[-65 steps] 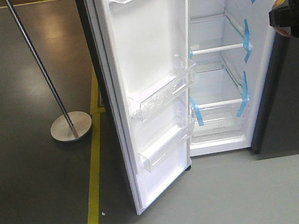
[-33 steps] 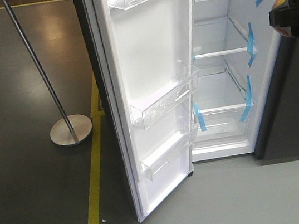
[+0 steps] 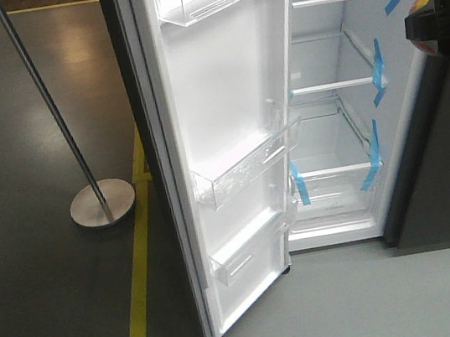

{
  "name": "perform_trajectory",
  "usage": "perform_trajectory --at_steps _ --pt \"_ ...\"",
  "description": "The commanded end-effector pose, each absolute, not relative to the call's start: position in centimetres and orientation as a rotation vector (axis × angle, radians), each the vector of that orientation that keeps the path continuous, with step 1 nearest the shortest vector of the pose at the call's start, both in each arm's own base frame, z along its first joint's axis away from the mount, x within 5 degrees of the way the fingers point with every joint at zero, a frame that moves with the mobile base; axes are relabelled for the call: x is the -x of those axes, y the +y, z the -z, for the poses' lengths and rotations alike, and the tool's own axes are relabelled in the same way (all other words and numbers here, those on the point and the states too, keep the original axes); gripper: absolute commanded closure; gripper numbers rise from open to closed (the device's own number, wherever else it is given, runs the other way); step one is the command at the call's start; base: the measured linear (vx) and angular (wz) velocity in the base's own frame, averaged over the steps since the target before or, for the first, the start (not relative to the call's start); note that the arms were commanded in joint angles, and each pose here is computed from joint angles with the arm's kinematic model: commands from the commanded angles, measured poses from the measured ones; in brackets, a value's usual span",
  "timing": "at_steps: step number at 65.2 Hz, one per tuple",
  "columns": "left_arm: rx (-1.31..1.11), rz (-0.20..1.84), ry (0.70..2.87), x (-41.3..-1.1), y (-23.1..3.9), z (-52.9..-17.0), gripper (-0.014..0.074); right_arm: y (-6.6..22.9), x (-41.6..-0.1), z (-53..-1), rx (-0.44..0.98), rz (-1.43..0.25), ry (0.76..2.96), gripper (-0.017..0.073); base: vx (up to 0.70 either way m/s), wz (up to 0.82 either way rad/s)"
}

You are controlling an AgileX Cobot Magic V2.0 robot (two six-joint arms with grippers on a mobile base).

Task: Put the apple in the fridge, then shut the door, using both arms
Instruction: 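Move up to the refrigerator shelves with the apple in the right gripper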

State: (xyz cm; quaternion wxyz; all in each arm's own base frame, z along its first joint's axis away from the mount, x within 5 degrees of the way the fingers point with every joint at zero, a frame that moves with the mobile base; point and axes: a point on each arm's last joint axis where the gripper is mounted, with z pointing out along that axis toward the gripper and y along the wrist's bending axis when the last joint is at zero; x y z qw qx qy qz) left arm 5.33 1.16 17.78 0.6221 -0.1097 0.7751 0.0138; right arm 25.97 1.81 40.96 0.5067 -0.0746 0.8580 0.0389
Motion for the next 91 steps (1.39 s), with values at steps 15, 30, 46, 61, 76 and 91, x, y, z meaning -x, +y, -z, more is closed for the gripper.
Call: perform_trajectory --at_steps 15,30,46,61,76,91 --pt "0.228 -0.012 1.721 -5.41 0.99 -17.89 0.0601 1.53 -25.43 -43.35 0.153 -0.076 1.935 0.0391 0.08 -0.03" --pt "0.228 -0.012 1.721 -5.41 0.99 -17.89 0.0601 1.53 -25.43 -43.35 0.153 -0.076 1.935 0.0391 0.08 -0.03" --pt "0.228 -0.012 1.721 -5.41 0.99 -17.89 0.0601 1.53 -25.43 -43.35 0.153 -0.076 1.935 0.0391 0.08 -0.03" --pt "0.228 -0.012 1.721 -5.41 0.99 -17.89 0.0601 1.53 -25.43 -43.35 0.153 -0.076 1.935 0.0391 0.07 -0.03" --pt "0.228 -0.012 1.721 -5.41 0.99 -17.89 0.0601 1.53 -25.43 -43.35 0.153 -0.076 1.935 0.0391 0.06 -0.02" --pt "0.228 -0.012 1.721 -5.41 0.99 -17.89 0.0601 1.53 -25.43 -43.35 0.153 -0.076 1.935 0.0391 0.05 0.0"
